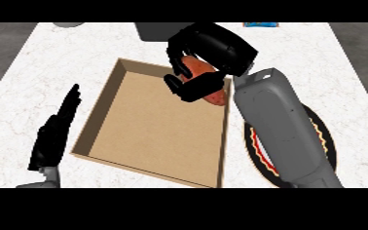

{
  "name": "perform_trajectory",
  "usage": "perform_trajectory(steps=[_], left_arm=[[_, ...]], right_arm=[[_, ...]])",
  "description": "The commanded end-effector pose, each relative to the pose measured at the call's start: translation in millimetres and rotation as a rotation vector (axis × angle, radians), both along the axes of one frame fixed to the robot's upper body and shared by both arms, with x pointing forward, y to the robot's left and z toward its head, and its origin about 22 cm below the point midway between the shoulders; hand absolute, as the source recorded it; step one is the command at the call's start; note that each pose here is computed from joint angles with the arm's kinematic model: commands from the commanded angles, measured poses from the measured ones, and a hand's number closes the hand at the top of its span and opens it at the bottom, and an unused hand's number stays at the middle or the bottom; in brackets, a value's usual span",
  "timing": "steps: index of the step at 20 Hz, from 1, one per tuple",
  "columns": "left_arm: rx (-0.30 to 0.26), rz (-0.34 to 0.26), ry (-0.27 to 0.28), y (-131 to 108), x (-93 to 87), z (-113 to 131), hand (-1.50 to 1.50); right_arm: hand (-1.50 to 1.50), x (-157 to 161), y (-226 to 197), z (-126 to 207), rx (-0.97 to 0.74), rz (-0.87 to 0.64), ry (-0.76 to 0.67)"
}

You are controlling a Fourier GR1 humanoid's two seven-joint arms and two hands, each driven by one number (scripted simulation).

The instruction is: Pick the sweet potato from the plate and place it in the cardboard box

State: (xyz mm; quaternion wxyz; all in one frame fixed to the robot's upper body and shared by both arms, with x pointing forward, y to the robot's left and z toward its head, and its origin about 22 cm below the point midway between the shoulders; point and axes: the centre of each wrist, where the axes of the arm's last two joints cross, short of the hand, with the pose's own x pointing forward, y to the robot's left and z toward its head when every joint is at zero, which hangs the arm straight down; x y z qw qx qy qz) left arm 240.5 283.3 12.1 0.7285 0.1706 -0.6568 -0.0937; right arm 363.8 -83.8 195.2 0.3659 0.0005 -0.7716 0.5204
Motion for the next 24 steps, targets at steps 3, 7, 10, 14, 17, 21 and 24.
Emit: perform_trajectory(steps=[3,7,10,14,17,21,24], left_arm=[[0.003,-0.017,0.001,4.6,-5.6,4.5,0.0],[-0.009,-0.014,-0.012,-1.9,3.5,-5.1,0.0],[0.007,-0.036,-0.013,5.1,9.7,-1.7,0.0],[-0.007,-0.037,-0.017,-10.6,2.6,-8.6,0.0],[0.005,-0.041,-0.017,-13.8,18.1,12.9,0.0],[-0.005,-0.037,0.006,-16.8,2.7,-6.8,0.0],[0.011,-0.032,-0.023,-9.4,11.1,11.1,0.0]], right_arm=[[1.5,-9.4,54.1,-9.6,-0.115,0.0,0.054],[1.5,2.8,69.5,-51.9,-0.162,-0.023,0.051],[1.5,-5.3,84.4,-79.9,-0.193,-0.073,0.052],[-1.5,-2.9,88.7,-96.8,-0.196,-0.106,0.15],[-1.5,-6.1,101.9,-87.8,-0.167,-0.11,0.172],[-1.5,-0.6,92.2,-94.7,-0.005,-0.093,0.242],[-1.5,12.4,79.3,-86.5,0.191,-0.171,0.289]])
